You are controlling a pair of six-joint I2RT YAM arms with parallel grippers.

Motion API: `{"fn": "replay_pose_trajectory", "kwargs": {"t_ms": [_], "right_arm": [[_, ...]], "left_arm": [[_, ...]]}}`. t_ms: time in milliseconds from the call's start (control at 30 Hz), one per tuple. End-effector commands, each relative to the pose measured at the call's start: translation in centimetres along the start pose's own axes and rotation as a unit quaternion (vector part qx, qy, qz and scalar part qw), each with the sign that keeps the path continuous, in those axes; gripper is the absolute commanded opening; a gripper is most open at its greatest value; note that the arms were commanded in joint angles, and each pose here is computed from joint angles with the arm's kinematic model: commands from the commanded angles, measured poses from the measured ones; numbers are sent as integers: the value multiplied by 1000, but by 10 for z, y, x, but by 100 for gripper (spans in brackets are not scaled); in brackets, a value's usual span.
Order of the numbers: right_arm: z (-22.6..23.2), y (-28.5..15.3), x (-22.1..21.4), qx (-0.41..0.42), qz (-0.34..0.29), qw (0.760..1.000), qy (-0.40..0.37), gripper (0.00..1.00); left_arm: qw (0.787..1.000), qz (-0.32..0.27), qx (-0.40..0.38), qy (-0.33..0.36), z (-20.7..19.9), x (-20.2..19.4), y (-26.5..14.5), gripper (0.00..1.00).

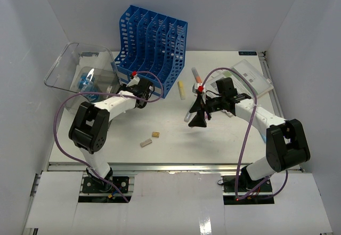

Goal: Organize the desk

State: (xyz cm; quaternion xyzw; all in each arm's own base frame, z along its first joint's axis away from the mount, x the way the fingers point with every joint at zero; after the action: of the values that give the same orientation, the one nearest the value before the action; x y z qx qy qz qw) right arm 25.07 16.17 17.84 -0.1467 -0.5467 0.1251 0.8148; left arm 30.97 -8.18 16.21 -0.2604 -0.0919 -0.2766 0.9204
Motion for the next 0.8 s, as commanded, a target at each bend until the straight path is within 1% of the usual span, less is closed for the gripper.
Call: {"fn": "replay_pose_trajectory", "kwargs": {"t_ms": [0,33,300,467,567,767], "right_arm": [[1,-2,2,9,-11,1000,-11,90],[1,-2,3,9,-11,1000,-12,90],[1,-3,3,10,-13,1000,-12,90],[2,-4,4,9,-15,1000,-14,90],[1,-5,5,9,-16,1000,-14,90],[1,-5,5,12,-16,1000,-12,90]], "left_arm": [[1000,2,7,-21,6,4,4,26],[1000,3,6,-20,5,3,5,23],[1000,13,3,-10,-4,-4,9,13],[1000,8,-16,-17,-4,-3,7,1],[999,-2,-35,-33,1,0,1,0],[998,-21,-48,-37,-1,3,-17,0]]}}
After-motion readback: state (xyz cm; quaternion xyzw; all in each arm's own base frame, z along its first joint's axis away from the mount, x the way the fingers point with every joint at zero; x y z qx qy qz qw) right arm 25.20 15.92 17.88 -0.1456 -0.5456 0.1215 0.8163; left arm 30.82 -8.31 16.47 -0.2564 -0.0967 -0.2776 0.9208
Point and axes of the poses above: each gripper's point midway between its finger pads, its own y axis out along the fingers, its own z axis along the line the jaws close on, x = y × z, the point moved 10 cm from there along -y, back along the fingers, and after that the axes turned 7 degrees about y, right-handed, at the moved point
